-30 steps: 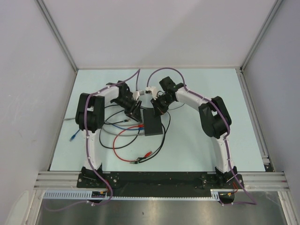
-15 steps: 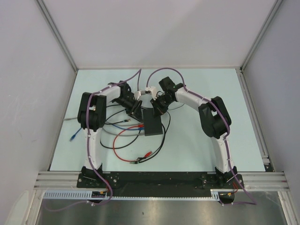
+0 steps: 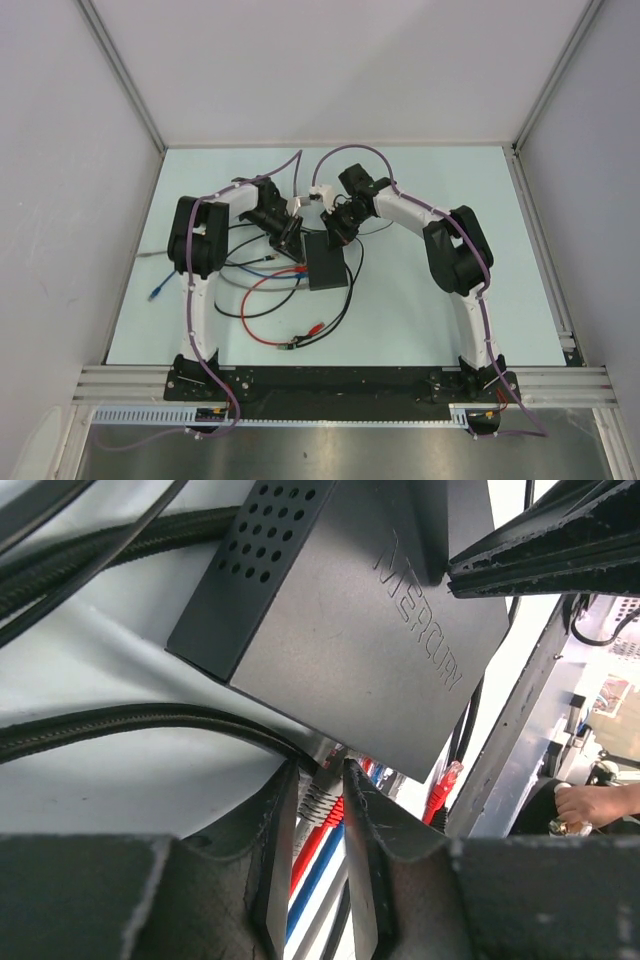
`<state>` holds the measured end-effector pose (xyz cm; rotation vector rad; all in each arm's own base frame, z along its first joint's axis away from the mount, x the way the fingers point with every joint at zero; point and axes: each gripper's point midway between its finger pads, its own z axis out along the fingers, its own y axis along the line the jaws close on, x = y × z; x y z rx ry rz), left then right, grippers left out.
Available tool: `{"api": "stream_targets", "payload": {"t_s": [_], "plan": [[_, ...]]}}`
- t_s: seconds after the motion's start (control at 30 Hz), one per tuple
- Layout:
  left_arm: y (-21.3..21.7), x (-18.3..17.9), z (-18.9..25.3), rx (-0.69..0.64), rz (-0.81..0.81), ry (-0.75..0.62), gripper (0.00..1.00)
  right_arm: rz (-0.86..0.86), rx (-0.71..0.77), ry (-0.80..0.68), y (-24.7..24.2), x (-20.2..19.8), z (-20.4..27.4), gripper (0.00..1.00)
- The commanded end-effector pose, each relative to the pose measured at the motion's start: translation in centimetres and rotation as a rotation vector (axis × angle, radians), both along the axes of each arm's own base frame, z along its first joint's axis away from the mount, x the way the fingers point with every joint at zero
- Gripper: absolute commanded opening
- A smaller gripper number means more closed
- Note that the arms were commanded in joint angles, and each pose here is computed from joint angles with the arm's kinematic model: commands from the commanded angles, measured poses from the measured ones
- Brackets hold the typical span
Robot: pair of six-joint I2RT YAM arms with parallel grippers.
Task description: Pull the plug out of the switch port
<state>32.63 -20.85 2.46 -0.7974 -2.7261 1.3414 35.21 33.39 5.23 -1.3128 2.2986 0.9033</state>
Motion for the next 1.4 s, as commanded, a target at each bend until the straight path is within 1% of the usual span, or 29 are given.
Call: {"api": "stream_targets", "payload": {"t_s": [0.0, 0.07, 0.1, 0.17, 0.3, 0.43, 0.6, 0.77, 0.93, 1.03, 1.07, 1.23, 1.27, 1.37], "plan": [[-1.1, -0.4, 0.7, -0.058, -0.025, 0.016, 0.31, 0.0, -0.049, -0.009, -0.6, 0.0, -1.6, 0.0], [-1.2, -0.5, 0.7, -0.067, -0.025, 0.036, 0.33, 0.0, -0.051, -0.007, -0.6, 0.0, -1.6, 0.0], [-1.2, -0.6, 0.7, -0.069, -0.027, 0.042, 0.36, 0.001, -0.052, -0.007, -0.6, 0.0, -1.7, 0.0], [-1.2, -0.8, 0.5, -0.071, -0.028, 0.058, 0.36, 0.001, -0.051, -0.009, -0.6, 0.0, -1.6, 0.0], [-1.2, -1.0, 0.4, -0.082, -0.03, 0.065, 0.36, 0.001, -0.054, -0.01, -0.6, -0.1, -1.6, 0.0], [-1.2, -0.8, 0.9, -0.099, -0.035, 0.023, 0.35, 0.002, -0.057, -0.014, -0.6, -0.1, -1.7, 0.0], [-1.3, -1.0, 0.3, -0.093, -0.032, 0.066, 0.35, 0.004, -0.058, -0.015, -0.6, -0.1, -1.7, 0.0], [-1.3, -1.3, -0.5, -0.073, -0.034, 0.092, 0.43, 0.002, -0.061, -0.019, -0.6, -0.1, -1.7, 0.0], [-1.4, -1.4, -0.5, -0.073, -0.039, 0.091, 0.43, 0.004, -0.06, -0.02, -0.5, -0.1, -1.7, 0.0], [-1.3, -1.5, -0.7, -0.062, -0.041, 0.089, 0.38, 0.003, -0.059, -0.019, -0.4, 0.0, -1.8, 0.0], [-1.3, -1.5, -0.7, -0.063, -0.041, 0.09, 0.35, 0.003, -0.058, -0.02, -0.4, 0.0, -1.7, 0.0], [-1.1, -1.6, -1.3, -0.03, -0.04, 0.091, 0.27, 0.003, -0.059, -0.021, -0.4, 0.0, -1.8, 0.0], [-1.1, -1.5, -1.5, -0.017, -0.034, 0.091, 0.22, 0.004, -0.06, -0.02, -0.5, 0.0, -1.8, 0.0], [-1.2, -2.1, -1.9, -0.003, -0.039, 0.11, 0.16, 0.003, -0.061, -0.021, -0.5, 0.0, -1.9, 0.0]]}}
